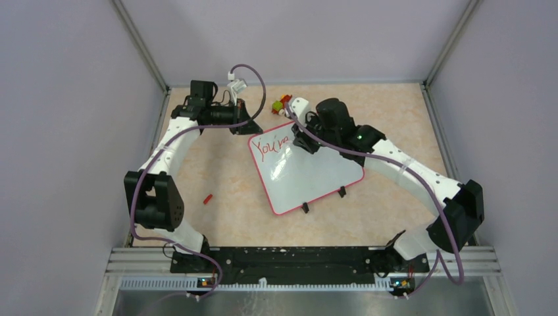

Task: Write a sentence on the whiteboard

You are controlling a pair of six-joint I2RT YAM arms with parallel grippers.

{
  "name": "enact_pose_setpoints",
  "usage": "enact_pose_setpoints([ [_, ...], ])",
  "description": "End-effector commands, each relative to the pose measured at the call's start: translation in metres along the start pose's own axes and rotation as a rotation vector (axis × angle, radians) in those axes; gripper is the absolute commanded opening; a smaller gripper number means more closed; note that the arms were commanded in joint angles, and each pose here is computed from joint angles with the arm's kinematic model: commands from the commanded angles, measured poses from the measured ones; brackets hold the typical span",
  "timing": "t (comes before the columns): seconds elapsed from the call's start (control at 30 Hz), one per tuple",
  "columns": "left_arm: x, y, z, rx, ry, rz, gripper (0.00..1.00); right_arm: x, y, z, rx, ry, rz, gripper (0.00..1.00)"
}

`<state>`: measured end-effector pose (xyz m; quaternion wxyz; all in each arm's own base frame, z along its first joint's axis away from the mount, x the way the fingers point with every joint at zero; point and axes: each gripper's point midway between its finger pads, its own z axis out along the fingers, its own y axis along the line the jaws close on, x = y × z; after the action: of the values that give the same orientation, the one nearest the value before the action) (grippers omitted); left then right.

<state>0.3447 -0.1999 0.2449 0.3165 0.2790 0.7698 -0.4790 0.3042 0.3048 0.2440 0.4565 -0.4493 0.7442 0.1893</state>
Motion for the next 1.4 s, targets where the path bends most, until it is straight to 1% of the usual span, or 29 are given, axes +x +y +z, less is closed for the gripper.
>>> enact_pose_setpoints([
  [0.0,0.005,-0.012,0.008,0.051,0.031,-0.01,0.0,0.004,0.006,0.001,-0.007,0.002,0.0,0.0],
  [0.4,0.006,-0.013,0.008,0.048,0.031,-0.009,0.0,0.017,0.002,-0.009,0.032,0.027,-0.008,0.0],
  [0.83,0.006,-0.013,0.008,0.045,0.032,-0.01,0.0,0.009,-0.016,-0.02,0.082,0.013,-0.005,0.0],
  [1.03,0.007,-0.014,0.008,0.044,0.031,0.002,0.0,-0.009,-0.009,-0.025,0.038,-0.029,0.0,0.0],
  [1.27,0.005,-0.021,0.005,0.058,0.024,0.031,0.0,-0.031,0.006,-0.042,-0.043,-0.097,0.011,0.0],
  [1.3,0.004,-0.022,0.005,0.063,0.022,0.034,0.01,-0.032,0.007,-0.044,-0.054,-0.101,0.018,0.0],
  [1.37,0.004,-0.023,0.004,0.067,0.023,0.036,0.06,-0.034,0.008,-0.047,-0.073,-0.113,0.028,0.0],
])
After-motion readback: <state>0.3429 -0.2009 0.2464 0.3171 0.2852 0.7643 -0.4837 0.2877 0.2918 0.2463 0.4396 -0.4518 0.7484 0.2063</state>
